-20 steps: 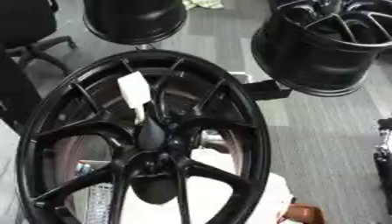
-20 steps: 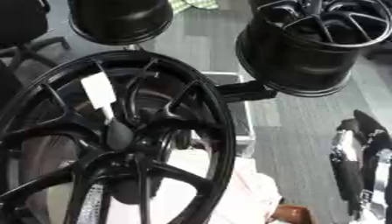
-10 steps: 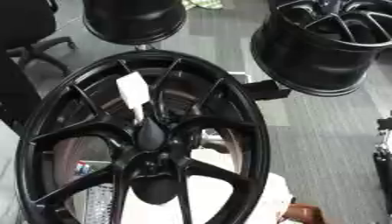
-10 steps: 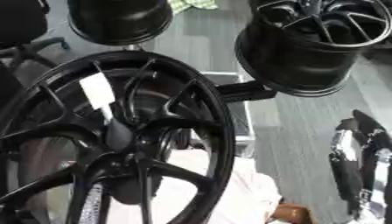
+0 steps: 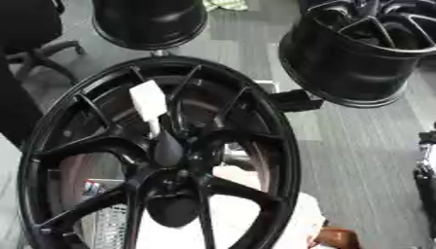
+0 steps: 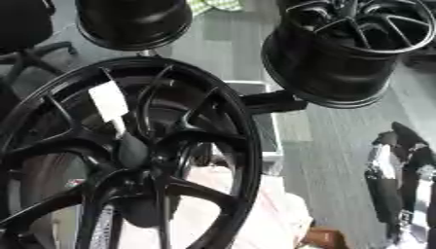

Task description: Pull the pin out of the wheel hub.

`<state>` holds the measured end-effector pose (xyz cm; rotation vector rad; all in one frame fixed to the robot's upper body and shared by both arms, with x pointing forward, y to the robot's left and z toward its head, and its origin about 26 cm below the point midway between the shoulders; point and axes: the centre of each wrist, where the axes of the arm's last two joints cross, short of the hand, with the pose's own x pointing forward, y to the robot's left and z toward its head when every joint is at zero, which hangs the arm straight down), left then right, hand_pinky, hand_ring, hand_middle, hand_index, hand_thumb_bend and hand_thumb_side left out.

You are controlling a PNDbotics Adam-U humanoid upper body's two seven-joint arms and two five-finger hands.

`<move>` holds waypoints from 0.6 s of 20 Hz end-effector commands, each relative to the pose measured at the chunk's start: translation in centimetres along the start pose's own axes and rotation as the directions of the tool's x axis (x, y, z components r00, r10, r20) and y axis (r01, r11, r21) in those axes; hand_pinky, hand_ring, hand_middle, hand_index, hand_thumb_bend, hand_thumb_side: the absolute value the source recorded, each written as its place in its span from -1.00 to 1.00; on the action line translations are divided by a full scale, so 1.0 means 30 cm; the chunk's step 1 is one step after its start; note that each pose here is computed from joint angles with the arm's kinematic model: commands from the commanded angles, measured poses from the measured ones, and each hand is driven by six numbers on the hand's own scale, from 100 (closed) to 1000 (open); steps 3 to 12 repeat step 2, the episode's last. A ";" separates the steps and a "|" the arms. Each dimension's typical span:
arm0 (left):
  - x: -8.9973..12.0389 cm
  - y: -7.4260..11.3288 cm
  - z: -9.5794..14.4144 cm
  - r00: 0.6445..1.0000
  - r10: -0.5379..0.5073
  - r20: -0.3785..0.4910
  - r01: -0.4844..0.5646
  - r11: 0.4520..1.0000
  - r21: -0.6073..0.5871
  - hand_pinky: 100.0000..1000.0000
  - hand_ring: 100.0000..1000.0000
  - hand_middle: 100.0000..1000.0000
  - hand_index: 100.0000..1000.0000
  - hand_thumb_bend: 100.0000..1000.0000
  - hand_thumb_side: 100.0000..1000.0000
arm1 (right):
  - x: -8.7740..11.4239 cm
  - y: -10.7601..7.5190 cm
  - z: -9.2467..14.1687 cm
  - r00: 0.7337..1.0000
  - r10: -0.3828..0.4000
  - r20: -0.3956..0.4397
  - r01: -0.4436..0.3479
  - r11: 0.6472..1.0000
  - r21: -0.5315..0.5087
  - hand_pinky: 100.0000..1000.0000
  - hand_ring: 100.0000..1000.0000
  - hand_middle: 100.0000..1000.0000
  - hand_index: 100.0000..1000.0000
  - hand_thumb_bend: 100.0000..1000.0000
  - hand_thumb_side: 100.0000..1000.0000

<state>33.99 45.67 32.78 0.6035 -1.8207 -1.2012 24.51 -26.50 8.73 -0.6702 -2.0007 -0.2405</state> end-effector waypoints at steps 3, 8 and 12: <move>0.200 0.023 -0.051 0.973 -0.085 0.215 0.093 0.995 -0.027 0.68 0.52 0.47 0.73 -1.00 -0.48 | 0.019 -0.015 -0.024 0.999 0.010 0.050 -0.011 1.000 0.008 0.74 0.68 0.18 0.54 -1.00 0.11; 0.200 0.023 -0.051 0.973 -0.085 0.215 0.093 0.995 -0.027 0.68 0.52 0.47 0.73 -1.00 -0.48 | 0.019 -0.015 -0.024 0.999 0.010 0.050 -0.011 1.000 0.008 0.74 0.68 0.18 0.54 -1.00 0.11; 0.200 0.023 -0.051 0.973 -0.085 0.215 0.093 0.995 -0.027 0.68 0.52 0.47 0.73 -1.00 -0.48 | 0.019 -0.015 -0.024 0.999 0.010 0.050 -0.011 1.000 0.008 0.74 0.68 0.18 0.54 -1.00 0.11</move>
